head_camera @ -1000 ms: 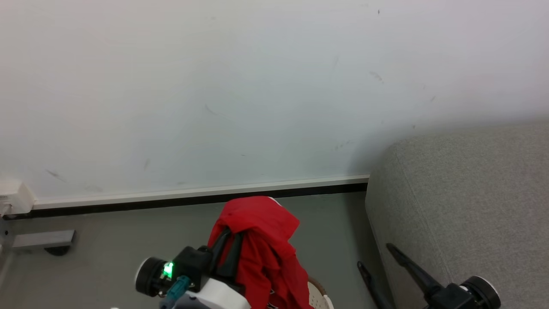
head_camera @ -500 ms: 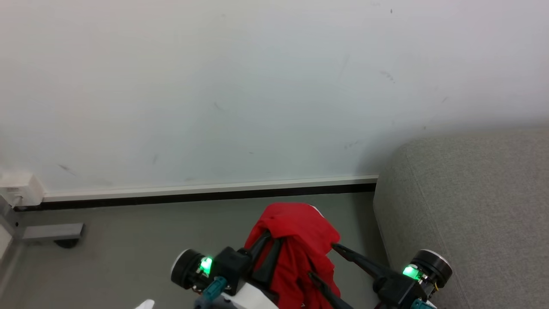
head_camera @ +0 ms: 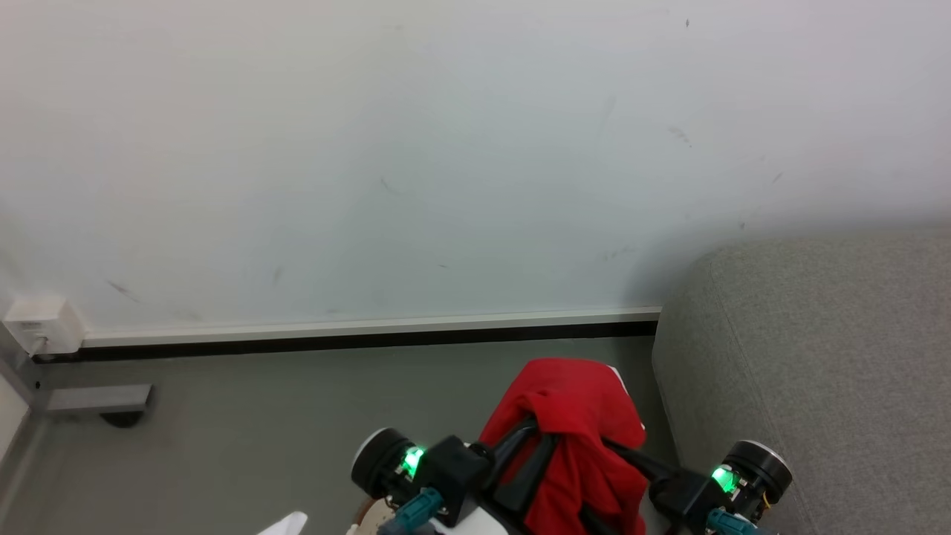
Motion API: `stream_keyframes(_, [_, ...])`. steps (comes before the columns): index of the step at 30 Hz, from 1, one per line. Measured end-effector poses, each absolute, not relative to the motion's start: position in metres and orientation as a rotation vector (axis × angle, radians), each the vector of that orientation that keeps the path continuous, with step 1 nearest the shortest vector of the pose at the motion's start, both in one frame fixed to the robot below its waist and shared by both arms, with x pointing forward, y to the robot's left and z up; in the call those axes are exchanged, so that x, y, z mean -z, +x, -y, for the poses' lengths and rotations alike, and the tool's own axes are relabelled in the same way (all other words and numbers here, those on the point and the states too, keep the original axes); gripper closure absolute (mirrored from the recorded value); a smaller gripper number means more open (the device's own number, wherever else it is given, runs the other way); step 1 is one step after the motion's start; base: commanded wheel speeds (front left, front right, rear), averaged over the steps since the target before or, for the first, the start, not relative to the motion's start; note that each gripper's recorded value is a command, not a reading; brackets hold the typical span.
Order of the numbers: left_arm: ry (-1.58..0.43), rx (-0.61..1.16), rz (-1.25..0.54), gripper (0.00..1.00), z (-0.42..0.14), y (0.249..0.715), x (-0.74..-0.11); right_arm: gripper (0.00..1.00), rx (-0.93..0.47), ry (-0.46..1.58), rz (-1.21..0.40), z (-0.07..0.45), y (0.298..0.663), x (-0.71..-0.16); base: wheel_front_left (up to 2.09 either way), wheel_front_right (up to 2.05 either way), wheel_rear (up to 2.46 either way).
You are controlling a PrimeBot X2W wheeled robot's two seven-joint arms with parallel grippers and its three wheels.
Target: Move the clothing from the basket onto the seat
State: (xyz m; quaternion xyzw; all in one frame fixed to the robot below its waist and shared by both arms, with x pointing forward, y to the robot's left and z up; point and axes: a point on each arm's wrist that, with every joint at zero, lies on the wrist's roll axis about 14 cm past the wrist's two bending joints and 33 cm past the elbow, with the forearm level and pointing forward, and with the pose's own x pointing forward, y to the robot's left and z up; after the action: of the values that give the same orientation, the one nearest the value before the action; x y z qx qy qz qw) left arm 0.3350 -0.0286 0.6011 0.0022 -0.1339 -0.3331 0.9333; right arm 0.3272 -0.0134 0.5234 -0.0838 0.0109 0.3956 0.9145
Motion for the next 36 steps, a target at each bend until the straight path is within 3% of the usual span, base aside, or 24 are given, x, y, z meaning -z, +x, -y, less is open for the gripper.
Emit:
stream_keyframes(18, [-0.186, 0.851, 0.158, 1.00, 0.062, 0.309, -0.597, 0.00, -0.822, -0.131, -0.002, 0.010, 0.326, -0.521, 0.00, 0.00, 0.00])
stream_keyframes(19, [-0.187, 0.853, 0.158, 1.00, 0.063, 0.309, -0.597, 0.45, -0.820, -0.119, 0.001, 0.010, 0.326, -0.521, 0.00, 0.00, 0.00])
stream_keyframes(21, [-0.188, 0.858, 0.164, 1.00, 0.064, 0.309, -0.598, 0.96, -0.816, -0.113, 0.004, 0.010, 0.328, -0.521, 0.00, 0.00, 0.00])
stream_keyframes(22, [-0.188, 0.856, 0.162, 1.00, 0.064, 0.310, -0.598, 1.00, -0.813, -0.108, 0.012, 0.011, 0.329, -0.522, 0.00, 0.00, 0.00])
stream_keyframes(27, [-0.188, 0.845, 0.156, 1.00, 0.064, 0.312, -0.594, 1.00, -0.809, -0.085, 0.022, 0.011, 0.331, -0.524, 0.00, 0.00, 0.00])
stream_keyframes(29, [-0.190, 0.832, 0.155, 0.58, 0.062, 0.314, -0.592, 1.00, -0.803, -0.053, 0.021, 0.011, 0.332, -0.524, 0.00, 0.00, 0.00])
stream_keyframes(30, [-0.189, 0.826, 0.153, 0.50, 0.061, 0.315, -0.591, 1.00, -0.801, -0.049, 0.021, 0.011, 0.333, -0.524, 0.00, 0.00, 0.00])
stream_keyframes(32, [-0.187, 0.816, 0.153, 0.00, 0.060, 0.318, -0.589, 1.00, -0.791, -0.047, 0.021, 0.015, 0.335, -0.524, 0.00, 0.00, 0.00])
stream_keyframes(36, [-0.185, 0.791, 0.150, 0.00, 0.057, 0.322, -0.585, 1.00, -0.778, -0.041, 0.021, 0.019, 0.338, -0.524, 0.00, 0.00, 0.00])
